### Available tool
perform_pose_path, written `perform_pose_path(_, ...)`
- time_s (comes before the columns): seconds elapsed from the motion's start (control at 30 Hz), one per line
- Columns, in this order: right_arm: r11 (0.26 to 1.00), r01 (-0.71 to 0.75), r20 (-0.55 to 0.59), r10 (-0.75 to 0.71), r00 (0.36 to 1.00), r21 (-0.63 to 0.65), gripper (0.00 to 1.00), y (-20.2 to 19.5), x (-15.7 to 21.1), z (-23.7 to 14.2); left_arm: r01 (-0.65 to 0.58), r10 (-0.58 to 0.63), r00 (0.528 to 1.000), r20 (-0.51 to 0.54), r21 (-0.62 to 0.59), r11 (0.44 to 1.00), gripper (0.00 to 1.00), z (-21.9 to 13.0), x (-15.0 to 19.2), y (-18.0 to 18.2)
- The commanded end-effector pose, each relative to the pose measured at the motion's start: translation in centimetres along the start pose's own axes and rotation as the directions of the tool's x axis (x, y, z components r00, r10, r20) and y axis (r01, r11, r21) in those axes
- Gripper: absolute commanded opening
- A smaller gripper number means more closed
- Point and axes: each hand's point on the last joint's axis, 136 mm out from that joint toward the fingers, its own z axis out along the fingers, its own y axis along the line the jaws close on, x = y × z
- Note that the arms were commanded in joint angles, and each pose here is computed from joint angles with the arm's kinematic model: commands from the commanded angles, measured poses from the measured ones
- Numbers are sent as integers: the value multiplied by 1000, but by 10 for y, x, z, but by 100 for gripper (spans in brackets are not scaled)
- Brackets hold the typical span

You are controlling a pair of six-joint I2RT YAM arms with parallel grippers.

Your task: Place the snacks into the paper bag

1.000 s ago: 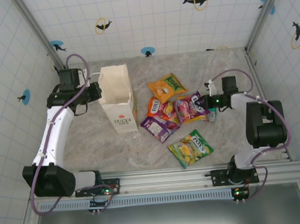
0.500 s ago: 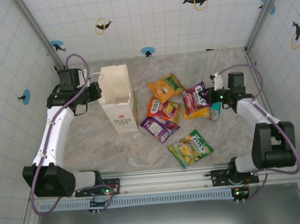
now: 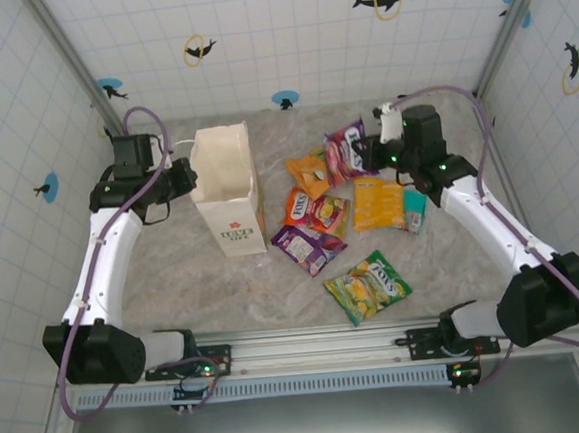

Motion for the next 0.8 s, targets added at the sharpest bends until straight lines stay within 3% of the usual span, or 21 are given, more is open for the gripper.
perform_pose_path(0.0, 1000, -8, 151, 4, 989, 27, 0, 36, -57, -12, 14, -15, 999, 48, 22, 1000, 0, -8, -7, -8)
perform_pose_path(0.3, 986, 138, 397, -92, 913, -91, 0, 163, -124, -27, 27, -27, 998, 56, -3, 1000, 0, -6, -9, -3)
perform_pose_path(0.53, 952, 277, 482, -184, 857, -130, 0, 253, -136, -19, 39, -39, 998, 48, -4, 999, 0, 1, -9, -1)
perform_pose_path(0.77, 930, 330, 501, -211, 839, -161, 0, 299, -136, 7, 45, -45, 998, 39, 15, 999, 0, 4, -8, -3)
